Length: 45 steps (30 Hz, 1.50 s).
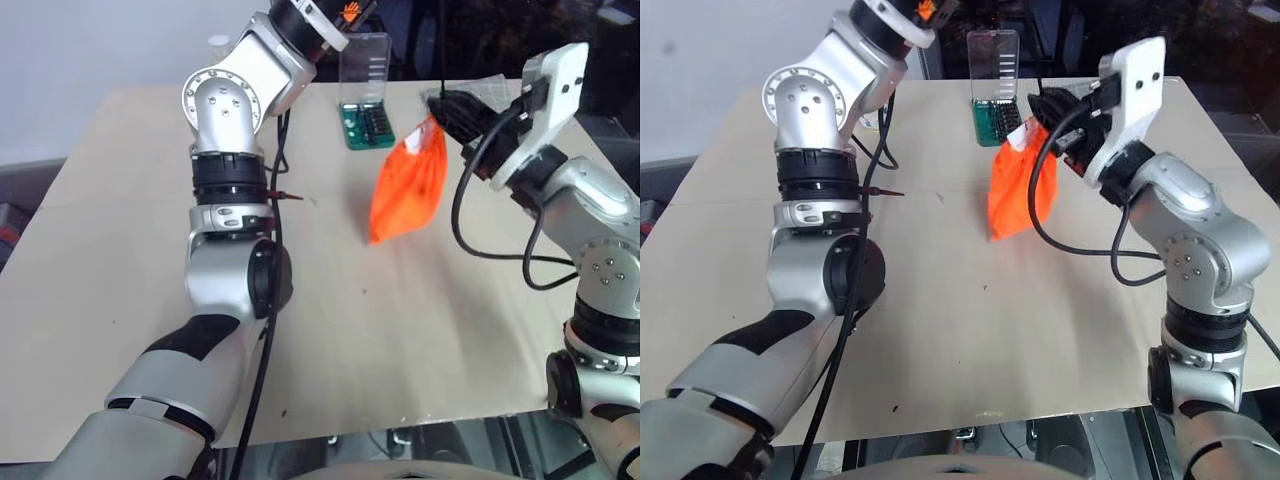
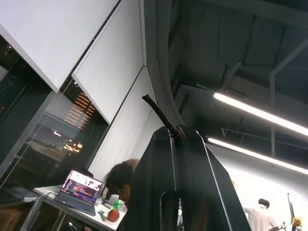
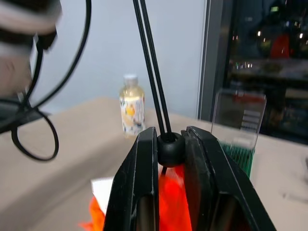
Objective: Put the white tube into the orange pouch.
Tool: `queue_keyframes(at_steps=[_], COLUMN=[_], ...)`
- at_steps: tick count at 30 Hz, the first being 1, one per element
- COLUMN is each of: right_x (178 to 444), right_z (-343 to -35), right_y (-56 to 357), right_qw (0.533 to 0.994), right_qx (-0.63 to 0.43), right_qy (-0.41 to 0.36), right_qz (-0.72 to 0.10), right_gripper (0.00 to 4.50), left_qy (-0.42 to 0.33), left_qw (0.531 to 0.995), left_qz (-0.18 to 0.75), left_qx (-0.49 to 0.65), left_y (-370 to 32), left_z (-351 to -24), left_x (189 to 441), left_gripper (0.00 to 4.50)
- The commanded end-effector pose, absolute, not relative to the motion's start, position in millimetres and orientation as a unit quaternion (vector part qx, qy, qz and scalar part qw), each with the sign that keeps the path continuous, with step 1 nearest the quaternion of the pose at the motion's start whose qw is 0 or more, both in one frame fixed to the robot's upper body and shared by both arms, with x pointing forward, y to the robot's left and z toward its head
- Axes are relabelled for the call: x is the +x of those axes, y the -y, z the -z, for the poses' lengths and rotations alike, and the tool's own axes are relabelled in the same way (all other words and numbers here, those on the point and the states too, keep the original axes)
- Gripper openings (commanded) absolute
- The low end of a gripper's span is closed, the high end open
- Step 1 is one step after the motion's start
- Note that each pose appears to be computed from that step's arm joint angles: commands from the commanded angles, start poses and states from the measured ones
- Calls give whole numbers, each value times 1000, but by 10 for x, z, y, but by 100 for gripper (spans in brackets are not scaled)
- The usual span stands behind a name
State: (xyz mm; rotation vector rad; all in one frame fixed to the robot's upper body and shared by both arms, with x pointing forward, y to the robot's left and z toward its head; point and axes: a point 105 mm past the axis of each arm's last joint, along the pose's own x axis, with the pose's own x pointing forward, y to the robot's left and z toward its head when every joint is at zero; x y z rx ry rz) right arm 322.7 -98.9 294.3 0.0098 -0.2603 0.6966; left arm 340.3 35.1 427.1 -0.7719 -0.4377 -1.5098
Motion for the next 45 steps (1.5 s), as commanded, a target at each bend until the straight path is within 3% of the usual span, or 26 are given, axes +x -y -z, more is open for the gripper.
queue_keyframes(at_steps=[1, 14, 21, 29, 36, 38, 42, 45], right_x=[3233, 3249, 3232, 3095, 3104, 3100, 3063, 3013], right_z=[-2791, -2404, -2427, -2628, -2501, -2463, -2364, -2283], right_y=[1015, 1039, 1022, 996, 1258, 1333, 1456, 1546], right_qw=[939, 944, 944, 928, 941, 945, 950, 953], right_qx=[-2, 51, 51, 58, 45, 45, 45, 44], right_qy=[94, -2, 4, 52, 33, 28, 14, 8], right_qz=[-332, -325, -326, -365, -334, -323, -308, -298], right_gripper=[25, 25, 355, 355, 355, 358, 358, 358], left_qy=[238, 246, 243, 238, 226, 219, 205, 186], left_qw=[616, 615, 616, 622, 653, 670, 733, 773], left_qz=[672, 655, 656, 655, 633, 630, 598, 578], left_qx=[-335, -362, -362, -356, -349, -326, -250, -183], left_y=[-421, -503, -490, -465, -573, -582, -646, -784], left_z=[-4549, -4631, -4623, -4581, -4525, -4450, -4179, -3901], left_x=[3248, 3298, 3302, 3316, 3431, 3454, 3562, 3595], left_gripper=[0, 0, 0, 0, 0, 58, 229, 229])
